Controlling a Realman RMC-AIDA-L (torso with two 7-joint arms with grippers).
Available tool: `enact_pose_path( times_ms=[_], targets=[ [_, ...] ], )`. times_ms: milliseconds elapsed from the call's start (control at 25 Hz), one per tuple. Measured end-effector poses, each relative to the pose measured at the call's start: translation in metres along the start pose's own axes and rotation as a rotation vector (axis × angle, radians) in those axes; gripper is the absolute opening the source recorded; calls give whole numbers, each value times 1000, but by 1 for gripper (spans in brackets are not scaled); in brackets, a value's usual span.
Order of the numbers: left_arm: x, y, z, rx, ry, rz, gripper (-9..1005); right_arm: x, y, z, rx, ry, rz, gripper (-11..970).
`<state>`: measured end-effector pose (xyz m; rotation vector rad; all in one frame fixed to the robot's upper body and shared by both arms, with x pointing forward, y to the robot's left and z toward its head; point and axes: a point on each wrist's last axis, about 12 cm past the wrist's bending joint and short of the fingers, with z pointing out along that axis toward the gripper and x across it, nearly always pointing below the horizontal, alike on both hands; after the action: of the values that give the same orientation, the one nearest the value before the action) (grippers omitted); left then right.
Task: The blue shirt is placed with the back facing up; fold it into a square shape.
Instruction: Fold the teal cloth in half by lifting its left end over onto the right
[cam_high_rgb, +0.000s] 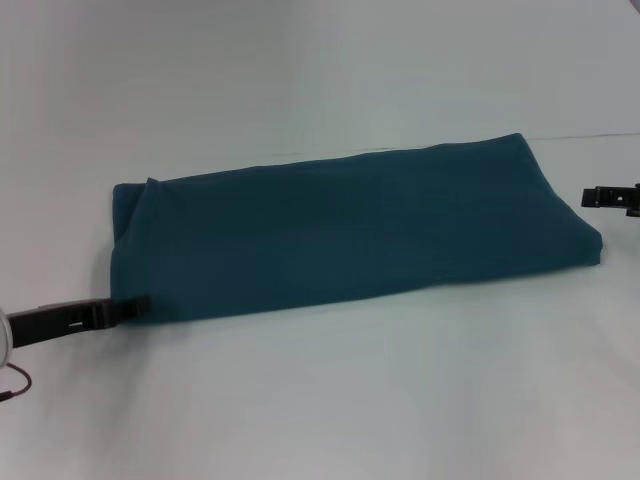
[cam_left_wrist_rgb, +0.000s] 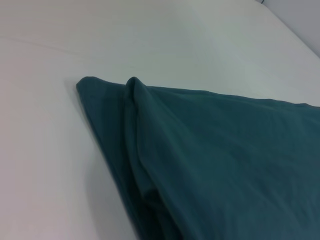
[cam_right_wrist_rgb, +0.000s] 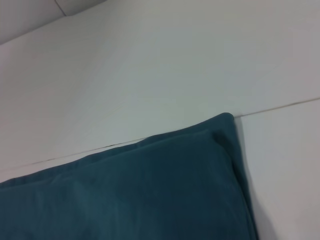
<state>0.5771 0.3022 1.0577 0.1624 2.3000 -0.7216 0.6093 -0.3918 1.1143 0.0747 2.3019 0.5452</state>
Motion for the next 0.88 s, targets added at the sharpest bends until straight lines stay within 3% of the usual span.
enact_pose_path(
  times_ms=[360, 560, 880],
  targets=[
    [-5, -1, 0, -1, -2, 13, 241, 6, 2, 7, 10, 12, -2, 877],
    [-7, 0, 0, -3, -5, 18, 67, 13, 4, 16, 27, 37, 2, 873],
    [-12, -1, 0, 3, -6, 28, -1, 19, 7, 24, 40, 47, 0, 867]
  ],
)
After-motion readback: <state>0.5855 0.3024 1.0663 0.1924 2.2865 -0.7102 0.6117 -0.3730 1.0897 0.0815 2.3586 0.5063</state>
